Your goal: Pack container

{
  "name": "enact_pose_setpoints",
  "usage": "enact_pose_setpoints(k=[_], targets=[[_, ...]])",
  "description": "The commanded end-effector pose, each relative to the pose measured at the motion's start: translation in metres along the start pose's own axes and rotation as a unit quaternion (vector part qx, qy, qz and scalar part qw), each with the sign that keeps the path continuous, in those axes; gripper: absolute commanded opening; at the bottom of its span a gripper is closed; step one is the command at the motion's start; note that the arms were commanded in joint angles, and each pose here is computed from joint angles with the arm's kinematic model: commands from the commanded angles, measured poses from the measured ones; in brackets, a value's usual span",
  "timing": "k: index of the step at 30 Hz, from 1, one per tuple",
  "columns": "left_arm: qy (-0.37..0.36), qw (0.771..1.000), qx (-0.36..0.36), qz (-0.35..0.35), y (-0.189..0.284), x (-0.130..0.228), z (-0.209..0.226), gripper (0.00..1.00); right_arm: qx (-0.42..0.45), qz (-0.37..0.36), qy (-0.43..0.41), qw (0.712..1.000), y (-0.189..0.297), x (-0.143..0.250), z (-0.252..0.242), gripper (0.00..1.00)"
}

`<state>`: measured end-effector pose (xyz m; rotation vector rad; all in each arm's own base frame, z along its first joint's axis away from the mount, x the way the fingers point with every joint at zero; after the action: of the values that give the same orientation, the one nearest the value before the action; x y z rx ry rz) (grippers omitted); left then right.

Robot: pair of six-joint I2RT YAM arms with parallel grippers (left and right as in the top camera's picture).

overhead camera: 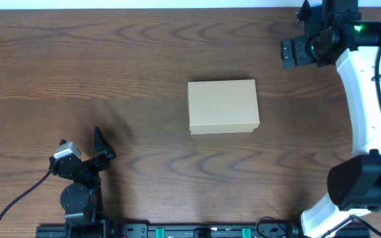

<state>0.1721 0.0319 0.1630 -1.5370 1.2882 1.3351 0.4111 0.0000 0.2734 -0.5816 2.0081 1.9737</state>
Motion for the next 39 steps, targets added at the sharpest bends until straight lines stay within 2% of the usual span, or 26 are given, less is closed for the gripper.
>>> enact_pose_setpoints(k=[1,4,9,14,18,21,25,28,39], targets=[[-0.005,0.999,0.004,0.033,-0.001,0.015,0.001,0.95,-0.001,-0.036,-0.016,0.999,0.027,-0.006,0.002,0.99],[-0.005,0.999,0.004,0.033,-0.001,0.015,0.001,0.95,0.002,-0.118,-0.05,0.992,0.07,-0.017,0.001,0.99],[-0.005,0.999,0.004,0.033,-0.001,0.015,0.001,0.95,0.004,-0.311,0.001,0.95,0.188,-0.021,0.016,0.99],[-0.005,0.999,0.004,0.033,-0.001,0.015,0.001,0.95,0.037,-0.426,0.032,0.903,0.277,0.013,0.022,0.99],[-0.005,0.999,0.004,0.033,-0.001,0.015,0.001,0.95,0.048,-0.477,0.026,0.877,0.303,0.053,0.022,0.99],[-0.005,0.999,0.004,0.033,-0.001,0.015,0.001,0.95,0.047,-0.517,0.024,0.855,0.298,0.092,0.024,0.99],[-0.005,0.999,0.004,0.033,-0.001,0.015,0.001,0.95,0.042,-0.553,0.018,0.832,0.268,0.141,0.026,0.99],[-0.005,0.999,0.004,0.033,-0.001,0.015,0.001,0.95,0.032,-0.562,0.0,0.827,0.235,0.171,0.027,0.99],[-0.005,0.999,0.004,0.033,-0.001,0.015,0.001,0.95,0.035,-0.587,0.003,0.809,0.108,0.229,0.033,0.99]])
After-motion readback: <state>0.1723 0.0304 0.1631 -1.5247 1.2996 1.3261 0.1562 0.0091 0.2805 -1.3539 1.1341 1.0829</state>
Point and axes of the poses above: each gripper's point midway between its finger pads, its own y axis back along the fingers, its own z axis along the line the jaws close on, x = y × z, the point moved 7 cm from there along y, back along the fingers, and after that the axes turned 3 degrees about -y, right-handed, at the moved point
